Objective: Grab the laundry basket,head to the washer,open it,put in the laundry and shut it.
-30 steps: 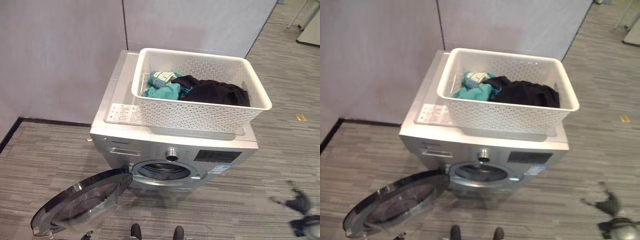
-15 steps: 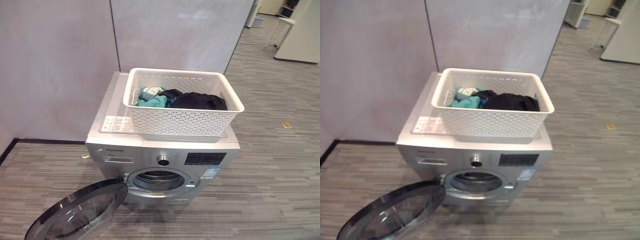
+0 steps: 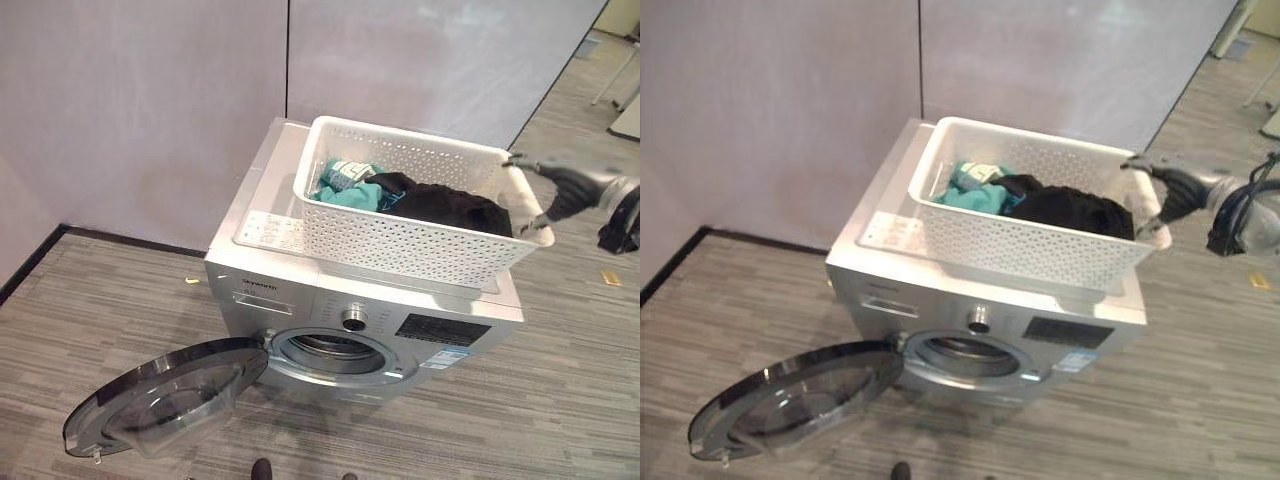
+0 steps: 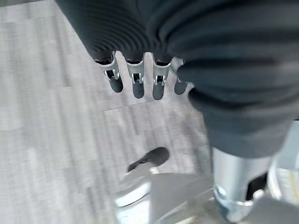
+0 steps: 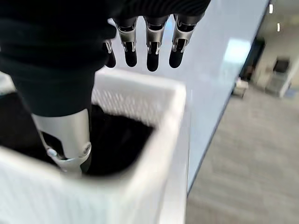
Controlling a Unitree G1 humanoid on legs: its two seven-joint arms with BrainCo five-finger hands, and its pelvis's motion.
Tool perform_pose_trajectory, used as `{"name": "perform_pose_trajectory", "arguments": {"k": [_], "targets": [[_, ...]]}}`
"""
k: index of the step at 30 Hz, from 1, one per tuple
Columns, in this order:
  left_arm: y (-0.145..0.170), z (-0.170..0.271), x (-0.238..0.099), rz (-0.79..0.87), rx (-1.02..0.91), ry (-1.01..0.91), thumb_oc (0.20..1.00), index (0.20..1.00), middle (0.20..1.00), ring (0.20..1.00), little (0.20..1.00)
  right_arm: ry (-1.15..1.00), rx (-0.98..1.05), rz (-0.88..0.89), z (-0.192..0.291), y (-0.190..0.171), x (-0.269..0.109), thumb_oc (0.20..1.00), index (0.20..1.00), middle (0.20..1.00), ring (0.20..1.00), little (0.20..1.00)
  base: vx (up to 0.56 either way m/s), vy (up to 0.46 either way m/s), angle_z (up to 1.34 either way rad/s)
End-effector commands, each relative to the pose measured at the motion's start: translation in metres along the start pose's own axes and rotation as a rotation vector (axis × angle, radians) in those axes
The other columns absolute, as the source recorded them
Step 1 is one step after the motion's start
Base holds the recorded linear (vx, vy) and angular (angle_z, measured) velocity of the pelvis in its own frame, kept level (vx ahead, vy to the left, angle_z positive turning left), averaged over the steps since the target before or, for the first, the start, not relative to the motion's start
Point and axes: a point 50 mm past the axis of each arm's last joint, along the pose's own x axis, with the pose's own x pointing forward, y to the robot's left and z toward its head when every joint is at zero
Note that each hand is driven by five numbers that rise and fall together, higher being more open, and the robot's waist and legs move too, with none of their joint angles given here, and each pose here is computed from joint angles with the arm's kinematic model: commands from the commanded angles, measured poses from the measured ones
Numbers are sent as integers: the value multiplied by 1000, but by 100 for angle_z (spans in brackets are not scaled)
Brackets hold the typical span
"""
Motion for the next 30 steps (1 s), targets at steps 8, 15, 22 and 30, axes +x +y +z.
{"name": "perform_pose_trajectory", "arguments": {"k": [8,15,22,30], "targets": [[-23,-2,0,-84,-2,5,1000,1000,1000,1000,1000,-11,51,-56,14,9,26,1000,1000,1000,1000,1000,2,3,-1],[-21,4,1,-58,-4,-12,1000,1000,1000,1000,1000,-70,28,-177,37,-11,40,1000,1000,1000,1000,1000,2,4,-1],[-16,-4,0,-47,-24,16,1000,1000,1000,1000,1000,-129,44,-217,50,-46,40,1000,1000,1000,1000,1000,3,1,0],[-8,-16,-2,-34,-61,51,1000,1000,1000,1000,1000,-158,33,-181,54,-80,24,1000,1000,1000,1000,1000,23,1,6]]}}
